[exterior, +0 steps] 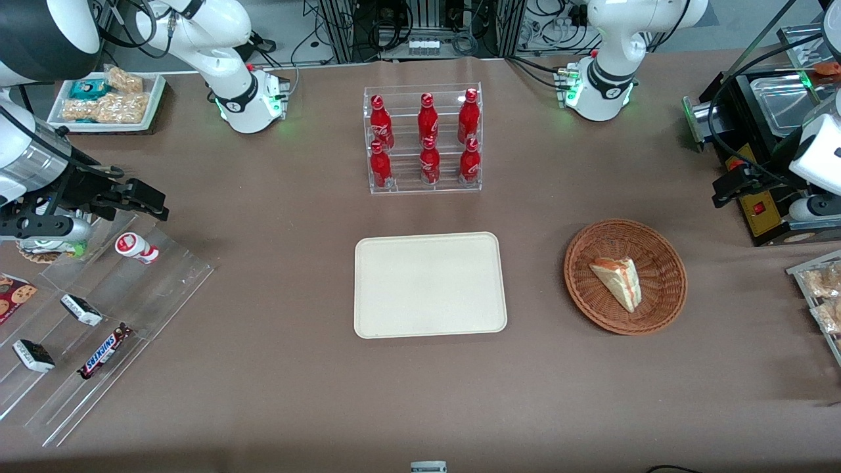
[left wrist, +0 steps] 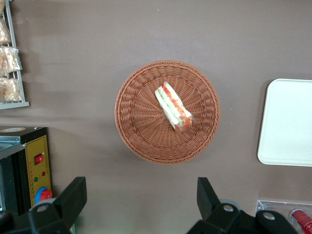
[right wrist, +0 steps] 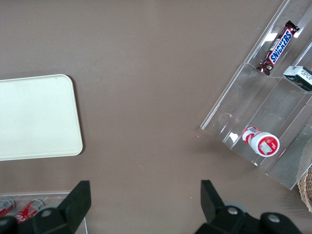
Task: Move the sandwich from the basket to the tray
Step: 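Lower the left gripper onto the wrapped sandwich in the wicker basket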
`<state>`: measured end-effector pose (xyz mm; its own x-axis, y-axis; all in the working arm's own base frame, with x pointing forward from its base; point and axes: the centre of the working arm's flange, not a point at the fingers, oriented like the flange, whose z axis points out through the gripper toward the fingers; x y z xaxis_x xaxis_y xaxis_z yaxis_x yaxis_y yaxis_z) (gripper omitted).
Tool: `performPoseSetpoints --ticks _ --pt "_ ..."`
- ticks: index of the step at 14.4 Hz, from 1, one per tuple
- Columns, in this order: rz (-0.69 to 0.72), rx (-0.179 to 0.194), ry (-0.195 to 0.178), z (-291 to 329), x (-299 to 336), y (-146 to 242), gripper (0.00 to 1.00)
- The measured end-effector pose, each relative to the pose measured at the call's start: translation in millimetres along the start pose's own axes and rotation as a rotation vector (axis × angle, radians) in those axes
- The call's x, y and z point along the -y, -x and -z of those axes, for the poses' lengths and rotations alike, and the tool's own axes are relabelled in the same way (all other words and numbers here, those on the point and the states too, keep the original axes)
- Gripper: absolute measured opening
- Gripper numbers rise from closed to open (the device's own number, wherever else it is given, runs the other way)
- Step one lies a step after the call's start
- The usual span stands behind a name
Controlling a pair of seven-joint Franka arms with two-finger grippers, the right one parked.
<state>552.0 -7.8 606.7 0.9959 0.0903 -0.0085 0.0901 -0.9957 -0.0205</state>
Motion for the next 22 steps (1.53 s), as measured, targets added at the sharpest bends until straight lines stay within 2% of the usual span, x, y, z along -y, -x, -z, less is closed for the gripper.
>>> performPoseSetpoints --ticks 4,7,8,10,13,14,15,16,18,20,22 --pt "0.004 0.023 -0.003 -5.3 2.5 0.1 1.0" --pt "0.006 0.112 -0.014 -67.6 -0.2 -13.5 1.0" --pt "0.021 0.126 -0.017 -101.5 -3.0 -21.1 1.0" --pt "0.127 0.108 -0.018 -170.4 -11.9 -29.3 1.0" --pt "0.37 0.029 0.003 -236.6 -46.7 -19.4 1.0" --pt "0.422 0.013 0.012 -253.4 -57.2 -14.1 1.0" --pt "0.449 0.013 0.015 -269.2 -65.3 -9.7 1.0" --pt "0.457 0.027 0.011 -285.2 -71.0 -6.2 1.0" --pt "0.448 0.065 -0.016 -315.2 -73.3 -1.9 1.0" --pt "0.434 0.084 -0.042 -340.4 -71.4 -1.3 0.97" --pt "0.422 0.088 -0.058 -356.5 -68.8 -3.0 0.77"
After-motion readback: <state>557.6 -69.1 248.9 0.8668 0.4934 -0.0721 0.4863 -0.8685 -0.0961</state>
